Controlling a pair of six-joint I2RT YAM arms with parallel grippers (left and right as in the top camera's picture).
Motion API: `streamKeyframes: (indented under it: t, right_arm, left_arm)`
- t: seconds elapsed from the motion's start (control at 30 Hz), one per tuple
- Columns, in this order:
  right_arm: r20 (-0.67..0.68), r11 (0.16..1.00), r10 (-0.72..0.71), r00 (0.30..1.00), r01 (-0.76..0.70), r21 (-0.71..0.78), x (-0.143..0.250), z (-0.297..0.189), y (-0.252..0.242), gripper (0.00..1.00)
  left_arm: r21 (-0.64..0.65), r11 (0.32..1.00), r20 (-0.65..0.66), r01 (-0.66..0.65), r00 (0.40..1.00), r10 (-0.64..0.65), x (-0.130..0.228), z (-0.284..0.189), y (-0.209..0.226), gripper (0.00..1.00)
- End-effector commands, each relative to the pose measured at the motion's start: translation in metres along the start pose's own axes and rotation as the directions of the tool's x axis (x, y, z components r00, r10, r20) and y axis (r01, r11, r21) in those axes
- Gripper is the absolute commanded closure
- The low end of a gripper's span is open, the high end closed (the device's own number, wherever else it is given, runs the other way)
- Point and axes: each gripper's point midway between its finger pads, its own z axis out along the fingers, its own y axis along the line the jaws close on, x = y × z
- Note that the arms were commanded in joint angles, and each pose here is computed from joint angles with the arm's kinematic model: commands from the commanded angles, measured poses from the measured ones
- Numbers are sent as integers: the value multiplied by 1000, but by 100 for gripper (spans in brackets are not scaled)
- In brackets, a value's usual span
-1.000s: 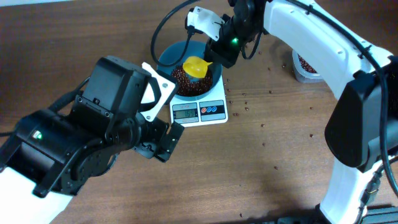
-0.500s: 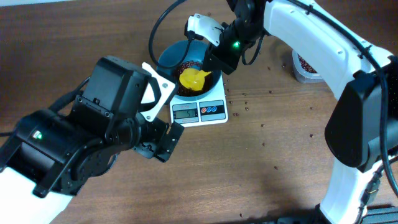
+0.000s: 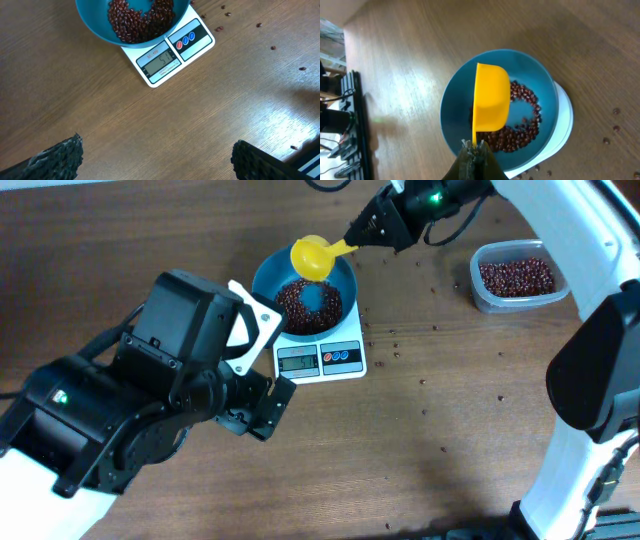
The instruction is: Scoop item into bowl and weigh 50g on scale
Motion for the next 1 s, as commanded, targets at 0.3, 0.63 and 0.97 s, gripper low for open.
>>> streamKeyframes:
  t: [0.3, 0.63, 0.97]
  right_arm:
    - [-272, 947, -165, 948, 229, 224, 15, 60, -26, 96]
    - [-322, 948, -171, 931, 245, 206, 24, 78, -21, 96]
    - [-324, 983, -133, 937, 167, 77, 36, 81, 10, 96]
  left_arm:
    - [-10, 1000, 20, -4, 1000, 4, -6, -5, 3, 1]
    - [-10, 1000, 20, -4, 1000, 4, -6, -5, 3, 1]
    - [-10, 1000, 20, -4, 1000, 4, -6, -5, 3, 1]
